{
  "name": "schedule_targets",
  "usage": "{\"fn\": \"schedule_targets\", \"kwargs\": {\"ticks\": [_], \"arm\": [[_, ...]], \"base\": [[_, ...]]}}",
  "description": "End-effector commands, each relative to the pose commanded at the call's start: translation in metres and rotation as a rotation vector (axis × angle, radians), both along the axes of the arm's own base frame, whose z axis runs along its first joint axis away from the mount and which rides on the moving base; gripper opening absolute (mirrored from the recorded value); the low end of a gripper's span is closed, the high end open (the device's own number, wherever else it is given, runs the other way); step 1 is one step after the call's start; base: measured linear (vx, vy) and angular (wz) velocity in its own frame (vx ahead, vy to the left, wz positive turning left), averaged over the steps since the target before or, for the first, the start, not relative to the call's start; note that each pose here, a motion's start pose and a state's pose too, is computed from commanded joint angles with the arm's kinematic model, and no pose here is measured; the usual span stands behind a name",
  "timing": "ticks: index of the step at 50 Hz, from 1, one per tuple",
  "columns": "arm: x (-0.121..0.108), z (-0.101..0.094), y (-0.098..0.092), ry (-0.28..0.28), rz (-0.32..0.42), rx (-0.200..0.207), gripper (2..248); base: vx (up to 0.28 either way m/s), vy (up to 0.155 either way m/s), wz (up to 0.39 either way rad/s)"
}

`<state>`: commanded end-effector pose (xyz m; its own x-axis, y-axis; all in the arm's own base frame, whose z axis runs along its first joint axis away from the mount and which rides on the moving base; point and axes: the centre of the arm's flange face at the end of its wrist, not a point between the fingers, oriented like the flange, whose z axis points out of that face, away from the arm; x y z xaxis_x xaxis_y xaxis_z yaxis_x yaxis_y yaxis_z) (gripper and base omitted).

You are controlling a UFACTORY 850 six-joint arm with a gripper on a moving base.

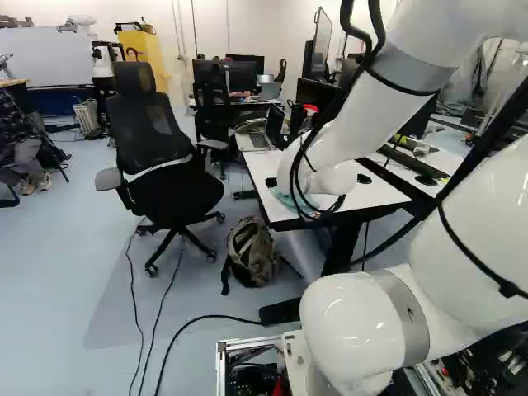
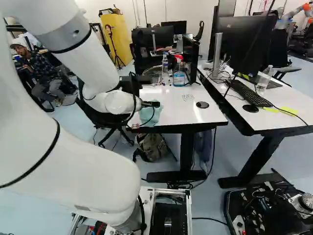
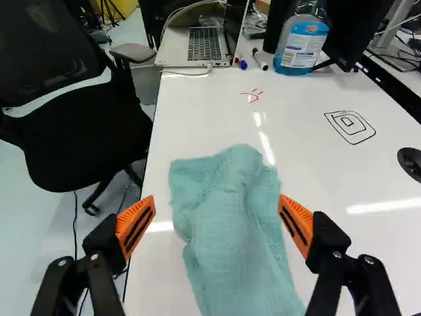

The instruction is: Clean the table with the green towel

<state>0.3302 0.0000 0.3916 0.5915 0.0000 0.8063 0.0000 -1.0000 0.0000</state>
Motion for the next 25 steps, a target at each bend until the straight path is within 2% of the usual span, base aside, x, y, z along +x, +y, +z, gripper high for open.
{"fn": "schedule_targets", "kwargs": {"ticks": [25], "arm": [[0.0052, -0.0059, 0.0, 0.102, 0.0, 0.0, 247]], "base": [[0.0, 0.0, 0.0]]}}
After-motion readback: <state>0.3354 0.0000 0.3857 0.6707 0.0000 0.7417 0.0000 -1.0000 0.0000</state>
